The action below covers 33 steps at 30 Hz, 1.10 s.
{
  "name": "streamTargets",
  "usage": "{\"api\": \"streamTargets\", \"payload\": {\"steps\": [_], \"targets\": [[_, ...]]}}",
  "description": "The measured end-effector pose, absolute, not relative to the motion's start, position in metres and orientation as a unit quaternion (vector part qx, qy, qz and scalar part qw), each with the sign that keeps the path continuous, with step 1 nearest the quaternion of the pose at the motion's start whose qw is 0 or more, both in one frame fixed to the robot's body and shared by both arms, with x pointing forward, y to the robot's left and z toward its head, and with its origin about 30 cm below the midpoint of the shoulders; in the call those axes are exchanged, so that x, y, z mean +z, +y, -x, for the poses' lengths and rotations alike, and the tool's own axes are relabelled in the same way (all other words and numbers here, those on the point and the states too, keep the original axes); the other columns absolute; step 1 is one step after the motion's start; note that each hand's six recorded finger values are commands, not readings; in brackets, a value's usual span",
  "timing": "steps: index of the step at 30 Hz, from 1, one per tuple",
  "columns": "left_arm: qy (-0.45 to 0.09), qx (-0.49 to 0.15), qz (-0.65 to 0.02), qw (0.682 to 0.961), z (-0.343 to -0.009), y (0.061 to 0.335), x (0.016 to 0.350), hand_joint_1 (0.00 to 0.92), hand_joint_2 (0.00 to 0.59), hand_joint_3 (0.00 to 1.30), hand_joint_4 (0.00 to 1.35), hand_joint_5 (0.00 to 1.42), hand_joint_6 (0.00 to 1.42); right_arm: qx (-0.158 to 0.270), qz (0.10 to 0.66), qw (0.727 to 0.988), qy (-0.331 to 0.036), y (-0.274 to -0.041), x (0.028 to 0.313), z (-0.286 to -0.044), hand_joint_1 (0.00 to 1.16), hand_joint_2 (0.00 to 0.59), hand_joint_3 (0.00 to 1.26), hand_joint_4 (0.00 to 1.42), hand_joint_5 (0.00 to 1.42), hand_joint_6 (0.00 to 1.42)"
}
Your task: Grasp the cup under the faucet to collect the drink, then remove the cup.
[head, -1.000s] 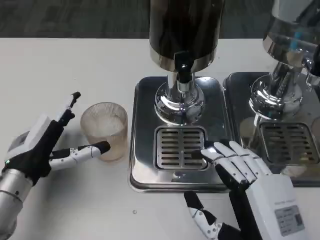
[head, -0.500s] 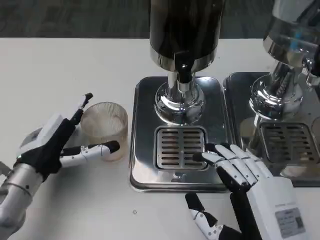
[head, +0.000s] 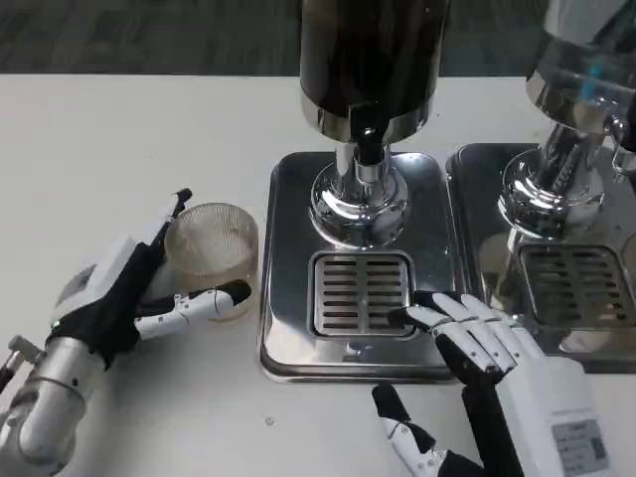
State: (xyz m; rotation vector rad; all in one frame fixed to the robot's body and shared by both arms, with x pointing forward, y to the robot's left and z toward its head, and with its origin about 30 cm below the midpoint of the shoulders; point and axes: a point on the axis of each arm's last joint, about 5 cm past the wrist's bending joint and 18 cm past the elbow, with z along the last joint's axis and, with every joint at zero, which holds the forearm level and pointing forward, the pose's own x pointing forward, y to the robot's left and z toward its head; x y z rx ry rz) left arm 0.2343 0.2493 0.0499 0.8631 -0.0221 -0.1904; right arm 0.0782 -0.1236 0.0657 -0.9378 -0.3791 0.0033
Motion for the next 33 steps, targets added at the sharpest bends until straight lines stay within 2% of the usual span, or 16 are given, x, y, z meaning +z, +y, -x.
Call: {"api": "streamTargets", "payload": {"steps": [4, 9, 11, 16, 19, 27, 33], "targets": [[-0.012, -0.089, -0.414, 0.906, -0.233, 0.248, 0.048, 0.283, 0.056, 0.02, 0.03, 0.23, 0.23, 0.001, 0.447, 0.876, -0.178, -0.124, 0.065, -0.077, 0.47, 0.387, 0.37, 0.25, 0.21, 0.25], [-0.017, -0.085, -0.405, 0.91, -0.233, 0.246, 0.047, 0.301, 0.081, 0.11, 0.14, 0.33, 0.33, -0.001, 0.447, 0.877, -0.176, -0.124, 0.065, -0.077, 0.48, 0.379, 0.37, 0.27, 0.22, 0.25], [-0.022, -0.081, -0.401, 0.912, -0.233, 0.245, 0.047, 0.321, 0.092, 0.18, 0.21, 0.41, 0.42, -0.002, 0.446, 0.877, -0.176, -0.125, 0.065, -0.077, 0.48, 0.378, 0.37, 0.27, 0.22, 0.25], [-0.026, -0.075, -0.395, 0.915, -0.233, 0.244, 0.047, 0.368, 0.127, 0.37, 0.43, 0.67, 0.83, -0.005, 0.442, 0.88, -0.173, -0.125, 0.066, -0.078, 0.48, 0.378, 0.38, 0.28, 0.22, 0.25], [-0.028, -0.073, -0.393, 0.916, -0.233, 0.243, 0.046, 0.374, 0.132, 0.43, 0.5, 0.75, 0.92, -0.005, 0.441, 0.881, -0.173, -0.125, 0.066, -0.078, 0.48, 0.378, 0.38, 0.29, 0.22, 0.25], [-0.038, -0.065, -0.387, 0.919, -0.232, 0.239, 0.045, 0.393, 0.128, 0.56, 0.66, 0.93, 1.13, -0.003, 0.436, 0.884, -0.166, -0.127, 0.066, -0.078, 0.49, 0.394, 0.38, 0.31, 0.24, 0.25], [-0.045, -0.055, -0.384, 0.921, -0.229, 0.237, 0.042, 0.397, 0.121, 0.59, 0.69, 0.97, 1.19, -0.002, 0.432, 0.887, -0.163, -0.127, 0.066, -0.078, 0.48, 0.394, 0.38, 0.32, 0.24, 0.27]]}}
